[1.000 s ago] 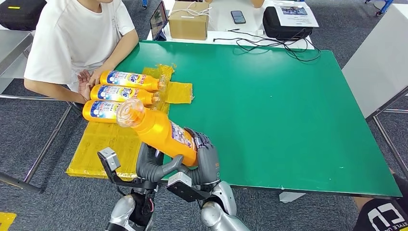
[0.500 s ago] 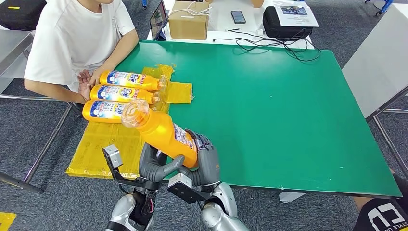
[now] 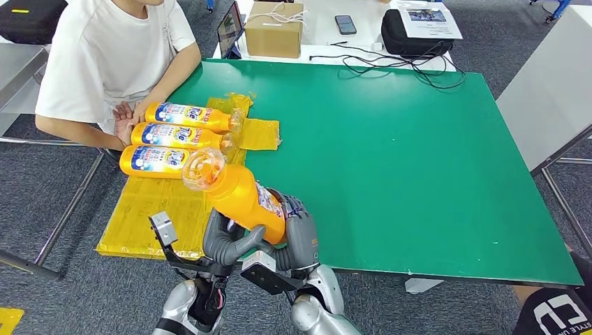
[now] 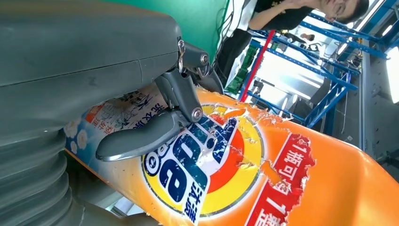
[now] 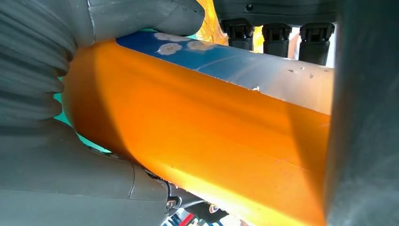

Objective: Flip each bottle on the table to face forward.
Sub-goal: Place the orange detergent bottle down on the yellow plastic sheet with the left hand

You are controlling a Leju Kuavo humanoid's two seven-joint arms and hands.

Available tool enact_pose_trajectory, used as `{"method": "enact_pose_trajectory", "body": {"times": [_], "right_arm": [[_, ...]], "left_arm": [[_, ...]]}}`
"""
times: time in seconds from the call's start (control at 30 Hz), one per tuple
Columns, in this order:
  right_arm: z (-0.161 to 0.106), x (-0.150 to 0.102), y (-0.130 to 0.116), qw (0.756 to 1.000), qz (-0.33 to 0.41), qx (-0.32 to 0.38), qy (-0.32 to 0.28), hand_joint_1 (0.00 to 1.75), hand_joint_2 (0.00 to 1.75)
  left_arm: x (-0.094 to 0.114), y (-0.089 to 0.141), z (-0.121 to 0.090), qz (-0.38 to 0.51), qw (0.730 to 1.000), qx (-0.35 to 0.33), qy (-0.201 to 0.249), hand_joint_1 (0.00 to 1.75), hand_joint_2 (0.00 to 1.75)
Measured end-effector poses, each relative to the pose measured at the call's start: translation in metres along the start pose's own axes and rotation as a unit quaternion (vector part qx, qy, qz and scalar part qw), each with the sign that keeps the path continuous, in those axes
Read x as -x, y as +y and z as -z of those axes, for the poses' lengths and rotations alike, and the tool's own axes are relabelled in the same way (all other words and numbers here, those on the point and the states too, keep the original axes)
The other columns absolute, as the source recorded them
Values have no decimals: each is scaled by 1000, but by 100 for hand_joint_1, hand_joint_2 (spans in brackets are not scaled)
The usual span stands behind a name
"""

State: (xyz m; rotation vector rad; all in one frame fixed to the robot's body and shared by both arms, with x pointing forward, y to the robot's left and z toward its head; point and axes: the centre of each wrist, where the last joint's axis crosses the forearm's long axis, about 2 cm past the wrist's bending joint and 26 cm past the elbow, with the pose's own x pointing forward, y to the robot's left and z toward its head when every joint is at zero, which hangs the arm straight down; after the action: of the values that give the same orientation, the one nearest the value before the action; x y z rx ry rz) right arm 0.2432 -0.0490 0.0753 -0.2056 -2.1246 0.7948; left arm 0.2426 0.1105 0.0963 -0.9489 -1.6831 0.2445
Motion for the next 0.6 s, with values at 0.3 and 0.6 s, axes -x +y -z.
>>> {"method": "enact_pose_trajectory", "body": {"times": [0.3,0.6], "right_arm": [[0,-1,2,1000,-6,-15,8,173,175],[-2,-1,6,998,-29,-46,27,0,0]], "left_arm": [[0,2,-1,20,1000,-2,-3,175,175],[-3,4,2,100,995,-23,-15,148,175]]}}
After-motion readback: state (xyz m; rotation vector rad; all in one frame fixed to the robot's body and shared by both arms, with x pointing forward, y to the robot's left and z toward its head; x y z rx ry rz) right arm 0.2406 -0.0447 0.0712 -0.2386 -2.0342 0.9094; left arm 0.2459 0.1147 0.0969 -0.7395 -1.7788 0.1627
